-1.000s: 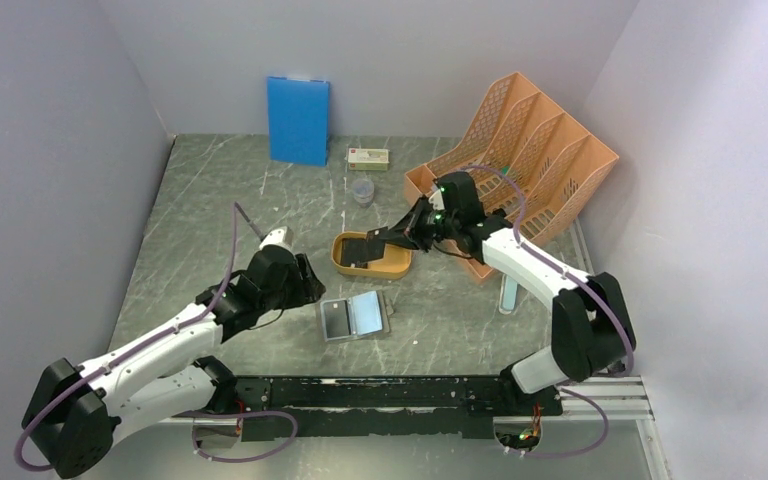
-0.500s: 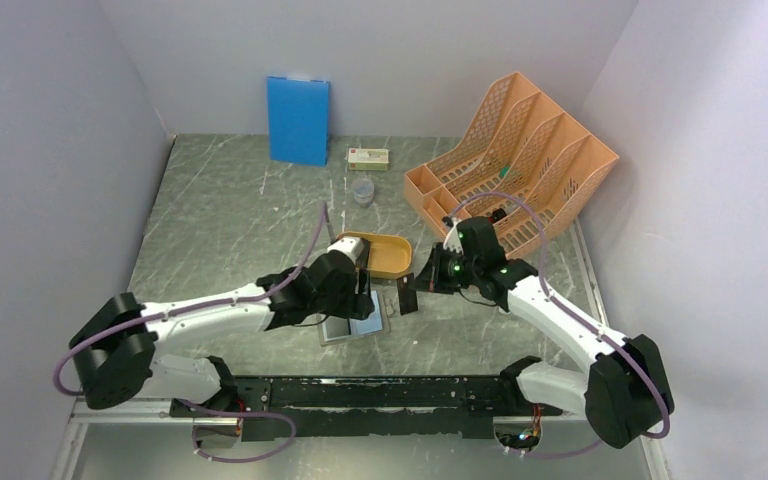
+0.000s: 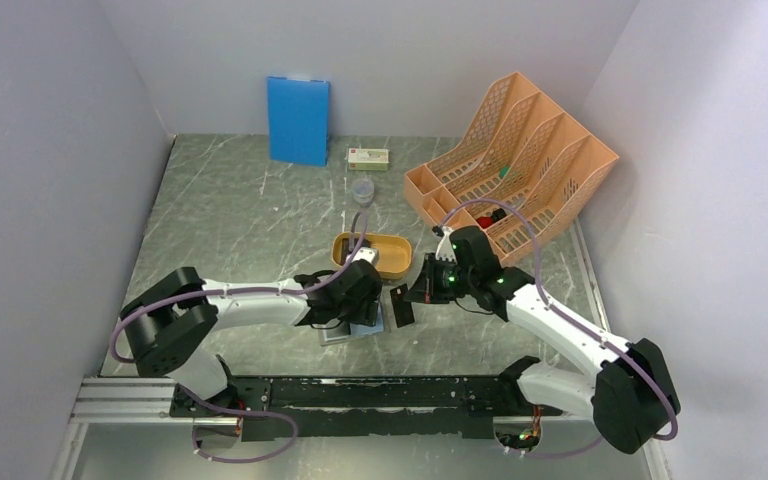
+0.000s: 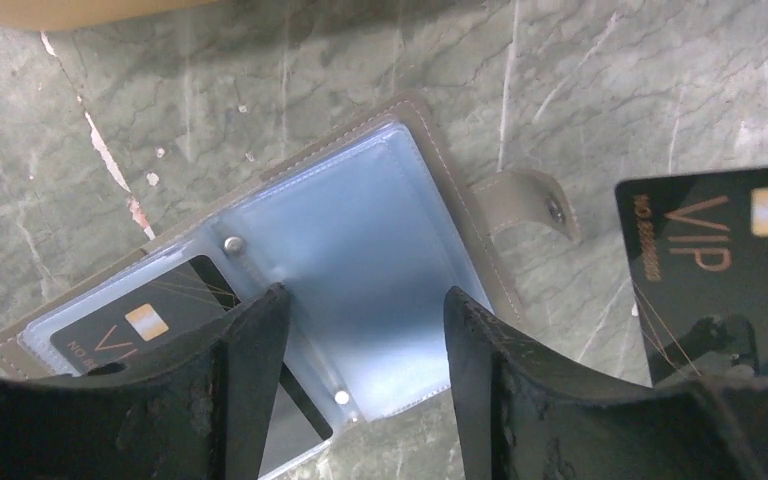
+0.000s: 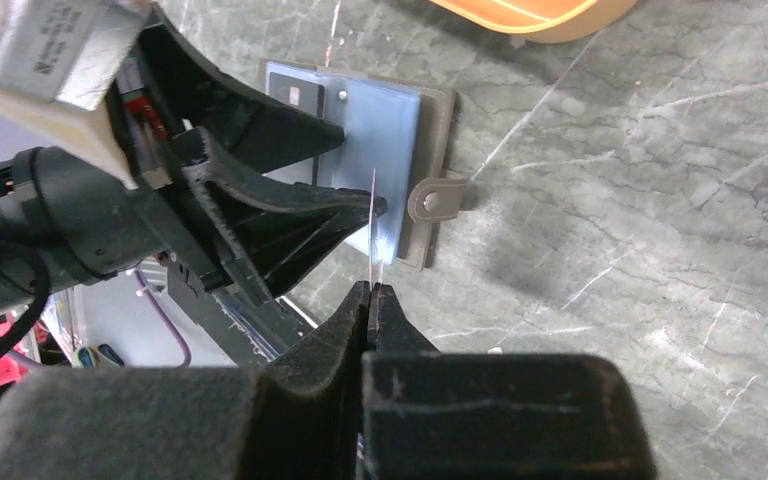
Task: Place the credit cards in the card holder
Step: Turn over the card slot in the card holder.
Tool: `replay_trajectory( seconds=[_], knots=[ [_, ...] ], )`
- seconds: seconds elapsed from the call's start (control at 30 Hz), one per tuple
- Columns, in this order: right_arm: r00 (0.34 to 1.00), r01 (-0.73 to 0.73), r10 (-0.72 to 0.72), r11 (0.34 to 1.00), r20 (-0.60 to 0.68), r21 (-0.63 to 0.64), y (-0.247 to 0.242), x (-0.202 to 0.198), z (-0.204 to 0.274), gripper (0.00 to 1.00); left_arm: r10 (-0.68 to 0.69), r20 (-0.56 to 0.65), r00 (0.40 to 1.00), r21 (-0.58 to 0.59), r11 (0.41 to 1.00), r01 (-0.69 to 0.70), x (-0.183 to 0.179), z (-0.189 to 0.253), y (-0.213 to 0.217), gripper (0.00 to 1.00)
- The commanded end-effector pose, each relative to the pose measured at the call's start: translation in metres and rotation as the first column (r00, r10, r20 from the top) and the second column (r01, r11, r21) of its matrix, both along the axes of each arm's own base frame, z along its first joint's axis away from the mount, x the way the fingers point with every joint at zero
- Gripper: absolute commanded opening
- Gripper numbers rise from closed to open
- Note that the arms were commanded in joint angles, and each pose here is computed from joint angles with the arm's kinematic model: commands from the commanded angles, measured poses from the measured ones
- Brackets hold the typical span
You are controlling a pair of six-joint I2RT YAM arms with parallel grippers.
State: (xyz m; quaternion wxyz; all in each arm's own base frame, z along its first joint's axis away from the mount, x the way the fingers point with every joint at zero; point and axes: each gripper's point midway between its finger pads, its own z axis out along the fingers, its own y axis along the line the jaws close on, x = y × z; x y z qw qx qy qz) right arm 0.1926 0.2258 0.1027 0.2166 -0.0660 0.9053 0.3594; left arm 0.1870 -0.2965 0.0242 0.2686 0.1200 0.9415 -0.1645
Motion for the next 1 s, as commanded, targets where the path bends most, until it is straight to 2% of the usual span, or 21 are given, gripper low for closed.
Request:
replay_trajectory(
  seconds=[0.0, 0.13, 0.23, 0.5, 0.97],
  knots=[
    [0.998, -0.021, 0.021, 1.000, 0.052, 0.000, -0.001, -0.003, 0.010, 0.00, 0.004, 0.042, 0.999, 0.042, 0.999, -0.006, 0.007, -0.003, -0.003, 0.61],
    [0.998, -0.011, 0.011, 1.000, 0.055, 0.001, -0.003, -0.004, 0.011, 0.00, -0.003, 0.051, 0.999, 0.089, 0.996, -0.002, 0.004, -0.011, 0.004, 0.50],
    [0.998, -0.007, 0.007, 1.000, 0.056, 0.000, -0.004, -0.004, 0.011, 0.00, 0.007, 0.044, 0.999, 0.126, 0.992, -0.012, 0.002, -0.020, 0.014, 0.37],
    [0.998, -0.058, 0.058, 0.998, 0.036, 0.015, 0.008, -0.014, 0.007, 0.00, 0.019, 0.036, 0.999, 0.120, 0.993, -0.023, -0.005, -0.023, 0.023, 0.06],
    [0.991, -0.112, 0.109, 0.993, -0.084, -0.027, 0.025, -0.027, -0.030, 0.00, 0.011, 0.060, 0.998, 0.083, 0.996, -0.016, -0.007, -0.012, 0.028, 0.05]
  ],
)
